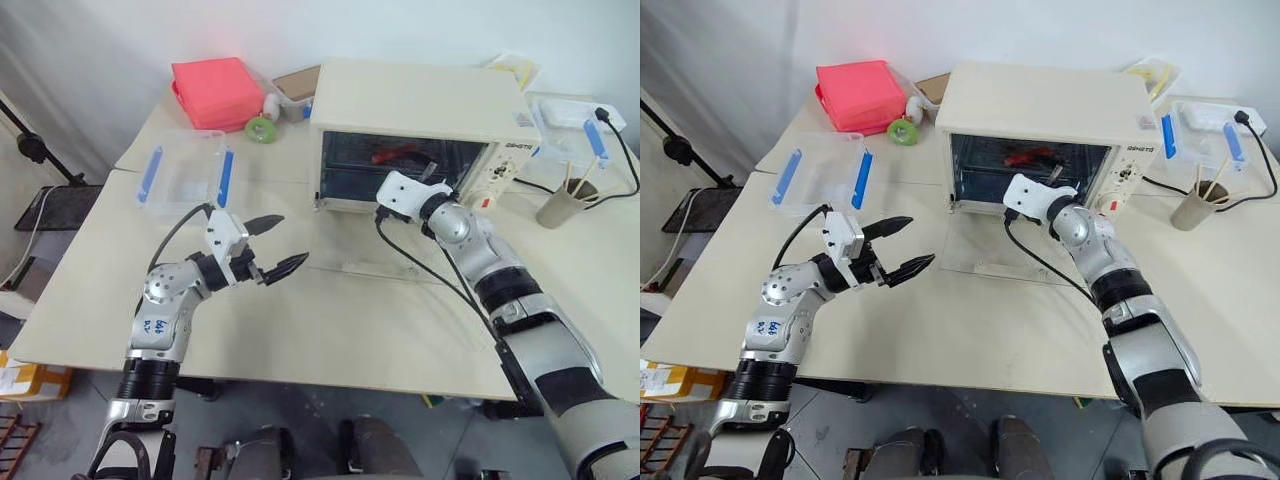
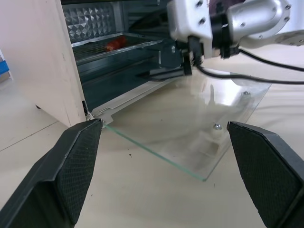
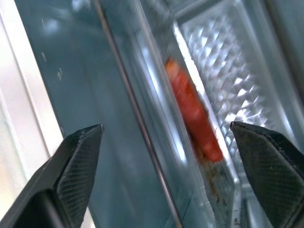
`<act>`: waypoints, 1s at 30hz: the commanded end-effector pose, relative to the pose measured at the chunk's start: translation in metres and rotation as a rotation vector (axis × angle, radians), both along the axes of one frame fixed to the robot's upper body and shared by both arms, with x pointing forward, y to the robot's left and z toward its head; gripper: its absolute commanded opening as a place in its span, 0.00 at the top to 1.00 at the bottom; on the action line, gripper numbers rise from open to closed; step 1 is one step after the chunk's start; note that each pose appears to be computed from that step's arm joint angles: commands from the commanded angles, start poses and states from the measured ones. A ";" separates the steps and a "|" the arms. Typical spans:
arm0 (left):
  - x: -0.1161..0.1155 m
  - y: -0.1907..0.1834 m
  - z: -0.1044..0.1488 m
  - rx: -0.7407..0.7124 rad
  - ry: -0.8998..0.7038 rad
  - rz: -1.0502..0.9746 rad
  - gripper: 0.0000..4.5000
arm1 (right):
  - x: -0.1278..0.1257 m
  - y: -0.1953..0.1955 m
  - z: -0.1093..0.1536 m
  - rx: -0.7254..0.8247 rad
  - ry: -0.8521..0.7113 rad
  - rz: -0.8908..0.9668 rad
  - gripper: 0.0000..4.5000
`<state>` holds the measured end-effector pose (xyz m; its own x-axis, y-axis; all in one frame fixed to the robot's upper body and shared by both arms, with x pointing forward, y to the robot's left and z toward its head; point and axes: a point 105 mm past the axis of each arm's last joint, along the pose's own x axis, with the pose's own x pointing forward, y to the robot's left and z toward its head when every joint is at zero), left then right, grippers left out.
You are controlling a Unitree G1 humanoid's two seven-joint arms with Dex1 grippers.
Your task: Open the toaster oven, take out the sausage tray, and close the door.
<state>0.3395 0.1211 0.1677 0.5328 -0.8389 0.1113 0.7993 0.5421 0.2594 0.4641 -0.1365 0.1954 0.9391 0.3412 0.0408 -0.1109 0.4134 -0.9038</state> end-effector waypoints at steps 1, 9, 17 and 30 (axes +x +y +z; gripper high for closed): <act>-0.003 -0.007 0.015 -0.033 -0.047 -0.027 0.00 | 0.004 0.002 0.019 0.000 -0.089 -0.019 0.09; 0.015 -0.026 0.028 -0.041 -0.076 -0.075 0.00 | 0.008 0.008 0.019 -0.015 -0.106 -0.028 0.67; 0.052 -0.053 0.064 -0.097 -0.109 -0.099 0.00 | 0.006 0.011 0.027 -0.033 -0.142 -0.004 1.00; 0.076 -0.041 0.089 -0.200 -0.096 -0.066 0.00 | -0.024 0.020 0.040 -0.119 -0.205 0.130 1.00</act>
